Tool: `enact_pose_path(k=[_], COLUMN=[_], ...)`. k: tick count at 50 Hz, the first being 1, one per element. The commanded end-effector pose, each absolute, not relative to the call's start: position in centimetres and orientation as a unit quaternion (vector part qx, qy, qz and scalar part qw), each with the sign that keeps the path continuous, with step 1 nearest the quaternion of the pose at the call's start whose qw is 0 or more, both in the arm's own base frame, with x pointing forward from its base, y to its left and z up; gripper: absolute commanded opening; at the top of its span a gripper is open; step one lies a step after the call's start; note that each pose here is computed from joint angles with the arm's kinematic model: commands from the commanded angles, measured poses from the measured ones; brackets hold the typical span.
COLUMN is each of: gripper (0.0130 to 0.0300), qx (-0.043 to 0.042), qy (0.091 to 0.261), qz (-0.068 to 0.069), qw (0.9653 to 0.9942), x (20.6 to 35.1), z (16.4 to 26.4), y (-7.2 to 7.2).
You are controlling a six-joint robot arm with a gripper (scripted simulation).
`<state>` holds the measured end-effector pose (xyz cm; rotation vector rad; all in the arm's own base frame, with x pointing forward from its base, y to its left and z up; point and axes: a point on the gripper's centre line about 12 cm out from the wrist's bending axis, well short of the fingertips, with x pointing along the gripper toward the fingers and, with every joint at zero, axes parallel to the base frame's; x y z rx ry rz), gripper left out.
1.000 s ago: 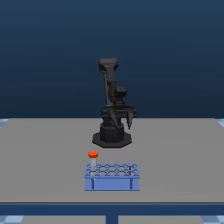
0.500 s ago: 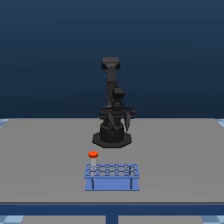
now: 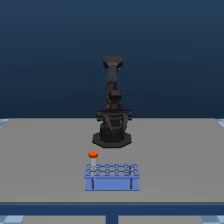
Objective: Pick up the centrifuge tube on the rack
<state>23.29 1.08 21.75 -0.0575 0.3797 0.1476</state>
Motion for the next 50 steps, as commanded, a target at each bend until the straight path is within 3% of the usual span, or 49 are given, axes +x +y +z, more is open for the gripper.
enact_pose_path(k=[1,25,38,50], gripper=[0.0300,0.0300,0.0300,0.0300], qx=[-0.0215,-0.0149,-0.0072,-0.0031], qy=[0.190,0.210,0.236,0.249], qz=[0.069,0.046,0.022,0.010], qw=[0.9792,0.9765,0.9716,0.9685], x=[23.6,26.1,28.7,30.2], z=[21.75,21.38,20.84,20.63], y=[0.6,-1.9,-4.6,-6.1])
